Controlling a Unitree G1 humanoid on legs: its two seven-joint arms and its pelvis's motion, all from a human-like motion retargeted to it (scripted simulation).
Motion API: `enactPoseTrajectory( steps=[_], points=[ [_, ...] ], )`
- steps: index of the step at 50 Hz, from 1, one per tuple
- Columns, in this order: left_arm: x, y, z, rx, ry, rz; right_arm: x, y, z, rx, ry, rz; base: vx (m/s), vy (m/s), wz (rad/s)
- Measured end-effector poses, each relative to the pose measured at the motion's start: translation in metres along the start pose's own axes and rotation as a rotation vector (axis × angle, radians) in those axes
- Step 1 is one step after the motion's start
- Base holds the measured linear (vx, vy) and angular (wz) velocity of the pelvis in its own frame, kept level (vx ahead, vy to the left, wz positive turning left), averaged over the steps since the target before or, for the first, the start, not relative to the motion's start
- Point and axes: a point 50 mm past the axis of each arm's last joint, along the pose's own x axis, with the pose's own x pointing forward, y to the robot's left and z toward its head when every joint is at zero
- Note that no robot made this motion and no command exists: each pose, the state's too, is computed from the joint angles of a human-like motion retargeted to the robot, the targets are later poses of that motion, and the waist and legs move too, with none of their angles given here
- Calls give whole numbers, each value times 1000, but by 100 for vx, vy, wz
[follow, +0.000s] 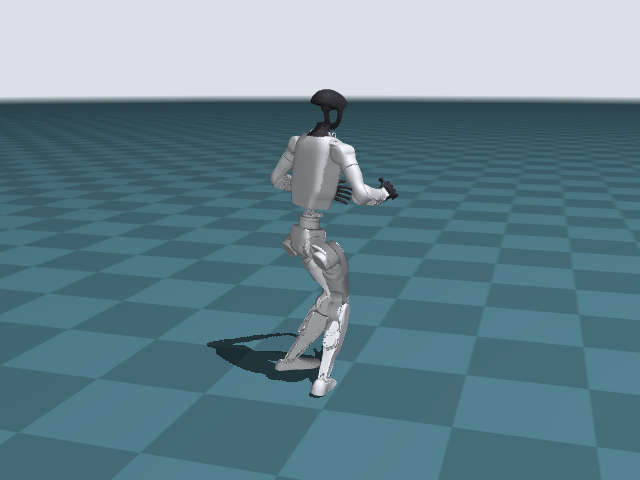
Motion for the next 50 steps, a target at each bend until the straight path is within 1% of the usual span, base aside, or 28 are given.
enactPoseTrajectory(
  steps=[11,23,29,40,50],
  points=[
    [37,10,36,59,-145,40,-11,-6,-11,-16,72,9,2,13,-83],
    [60,10,69,22,-285,94,-29,-20,-13,21,106,-113,2,4,-14],
    [64,4,77,-41,-335,85,-35,-30,-12,60,104,-191,9,-3,37],
    [61,-19,75,-199,-366,0,-36,-28,-6,115,82,-210,9,-10,70],
    [49,-37,44,-244,-254,-57,-10,-26,10,-26,-24,-123,2,-11,74]
  ],
)
